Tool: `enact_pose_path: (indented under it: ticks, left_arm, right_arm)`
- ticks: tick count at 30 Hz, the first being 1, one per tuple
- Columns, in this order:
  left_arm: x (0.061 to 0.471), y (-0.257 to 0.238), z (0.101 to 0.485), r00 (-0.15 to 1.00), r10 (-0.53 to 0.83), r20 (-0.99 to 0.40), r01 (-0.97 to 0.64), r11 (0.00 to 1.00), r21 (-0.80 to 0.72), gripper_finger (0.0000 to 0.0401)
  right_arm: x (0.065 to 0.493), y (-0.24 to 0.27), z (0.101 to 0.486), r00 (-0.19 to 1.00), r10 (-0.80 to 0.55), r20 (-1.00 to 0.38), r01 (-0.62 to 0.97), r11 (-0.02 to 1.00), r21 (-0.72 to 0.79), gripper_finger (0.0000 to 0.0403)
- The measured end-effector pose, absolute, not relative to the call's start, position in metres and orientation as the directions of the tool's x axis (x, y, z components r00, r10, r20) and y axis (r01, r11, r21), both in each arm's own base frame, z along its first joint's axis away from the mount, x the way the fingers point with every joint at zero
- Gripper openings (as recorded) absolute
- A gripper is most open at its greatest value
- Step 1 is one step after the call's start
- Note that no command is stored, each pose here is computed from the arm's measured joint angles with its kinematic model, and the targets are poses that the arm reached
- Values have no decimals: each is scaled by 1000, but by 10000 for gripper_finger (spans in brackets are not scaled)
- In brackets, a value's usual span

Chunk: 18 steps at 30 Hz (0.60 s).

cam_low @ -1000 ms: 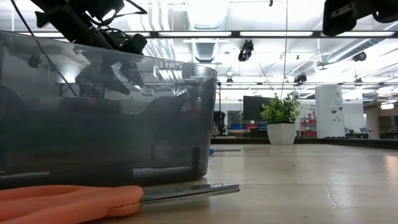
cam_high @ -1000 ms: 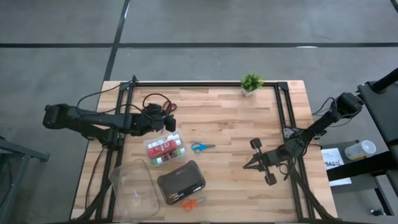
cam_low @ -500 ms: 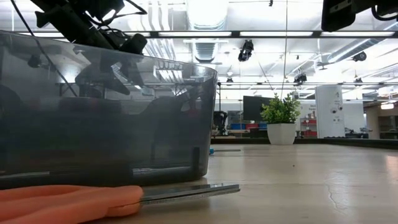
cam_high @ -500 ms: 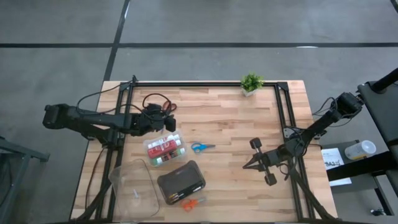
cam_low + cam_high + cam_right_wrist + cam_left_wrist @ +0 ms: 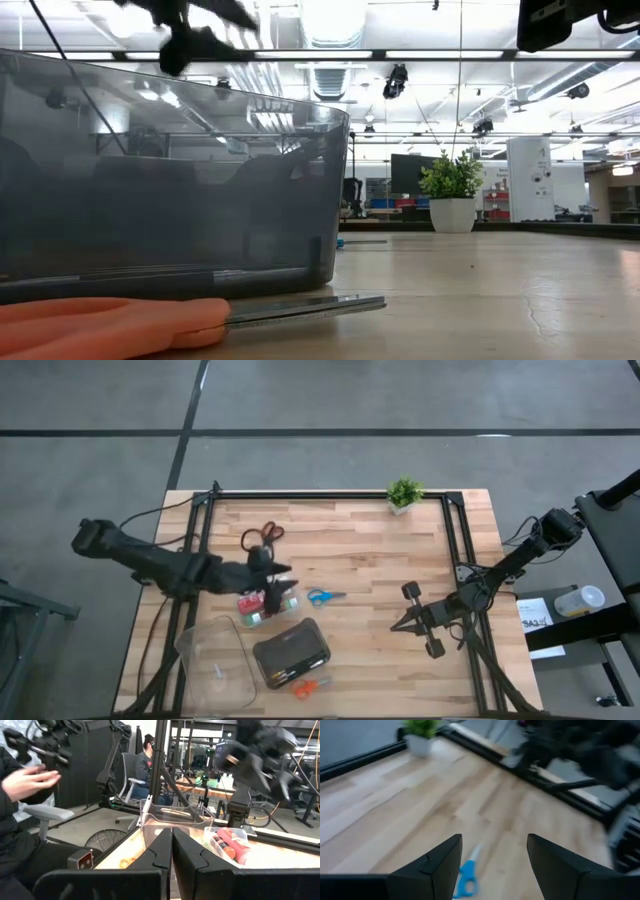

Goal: Pick & Place Paint Supplies
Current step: Put the orange scissors into the bottom transparent bin

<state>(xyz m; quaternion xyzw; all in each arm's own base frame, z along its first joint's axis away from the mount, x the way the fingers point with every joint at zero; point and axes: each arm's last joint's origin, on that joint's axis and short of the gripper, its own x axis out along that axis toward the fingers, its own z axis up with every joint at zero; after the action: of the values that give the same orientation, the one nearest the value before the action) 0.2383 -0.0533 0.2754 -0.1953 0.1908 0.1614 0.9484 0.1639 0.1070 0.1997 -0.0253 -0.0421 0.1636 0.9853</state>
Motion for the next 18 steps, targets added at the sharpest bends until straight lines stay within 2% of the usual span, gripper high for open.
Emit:
enact_pose_path:
  ticks: [5,11,18]
  left_arm:
    - [231,-88,296,887,162,-433,-317,894,-316,232]
    - [238,-131,288,877,155,-455,-306,910,-280,232]
    - [269,-168,280,821,149,-551,-330,911,-246,232]
  right_arm:
    - [164,107,200,943,325,74,-320,945,-64,8]
    - [164,107,199,943,325,71,-321,945,-65,8]
    - [164,107,199,943,326,71,-321,945,-65,8]
